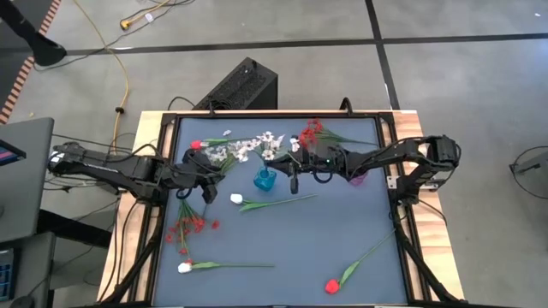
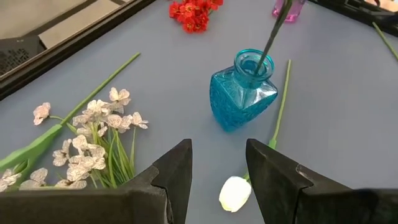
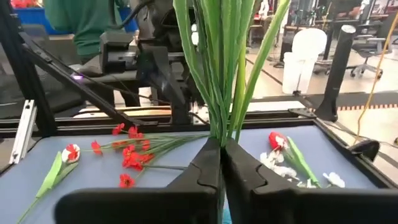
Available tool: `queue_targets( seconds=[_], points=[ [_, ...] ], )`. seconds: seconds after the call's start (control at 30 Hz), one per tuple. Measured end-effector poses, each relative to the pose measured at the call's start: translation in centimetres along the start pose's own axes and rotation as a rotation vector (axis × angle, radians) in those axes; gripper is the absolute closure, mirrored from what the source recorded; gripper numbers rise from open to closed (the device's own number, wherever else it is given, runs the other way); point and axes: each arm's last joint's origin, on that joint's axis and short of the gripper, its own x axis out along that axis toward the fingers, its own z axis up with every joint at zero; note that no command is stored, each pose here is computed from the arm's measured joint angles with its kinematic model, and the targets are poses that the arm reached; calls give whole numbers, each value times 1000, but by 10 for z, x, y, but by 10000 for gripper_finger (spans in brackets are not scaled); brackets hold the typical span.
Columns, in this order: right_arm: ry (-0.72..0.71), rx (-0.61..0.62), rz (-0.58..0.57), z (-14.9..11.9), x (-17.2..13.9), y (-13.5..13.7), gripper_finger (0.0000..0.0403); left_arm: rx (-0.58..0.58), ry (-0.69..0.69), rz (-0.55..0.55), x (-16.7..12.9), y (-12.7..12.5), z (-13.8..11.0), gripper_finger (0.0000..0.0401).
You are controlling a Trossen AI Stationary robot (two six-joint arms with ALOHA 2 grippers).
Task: Sort flowers into vase by color
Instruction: Put the right white flowers into the blue vase, then put the top white flower into the blue vase
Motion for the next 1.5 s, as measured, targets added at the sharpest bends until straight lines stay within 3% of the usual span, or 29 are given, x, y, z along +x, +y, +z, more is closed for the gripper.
queue_targets(
  seconds=[0.13,0.37,0.57,0.8,1.23,1.5],
  points=[
    [65,17,-4,-7,0,0,322,-17,0,0,0,0,0,262],
    [137,158,-41,-14,-1,-5,274,-40,15,-23,0,-1,0,262],
    [177,258,-68,-17,-3,-10,198,-53,27,-42,-1,-2,-1,262],
    [220,331,18,-8,-3,-8,122,-56,30,-53,-2,-4,-2,262],
    [697,297,96,32,0,-4,110,-81,85,-109,-2,-5,-4,262],
    [935,364,166,62,-15,9,110,-20,158,-168,-2,-5,-8,262]
  ],
)
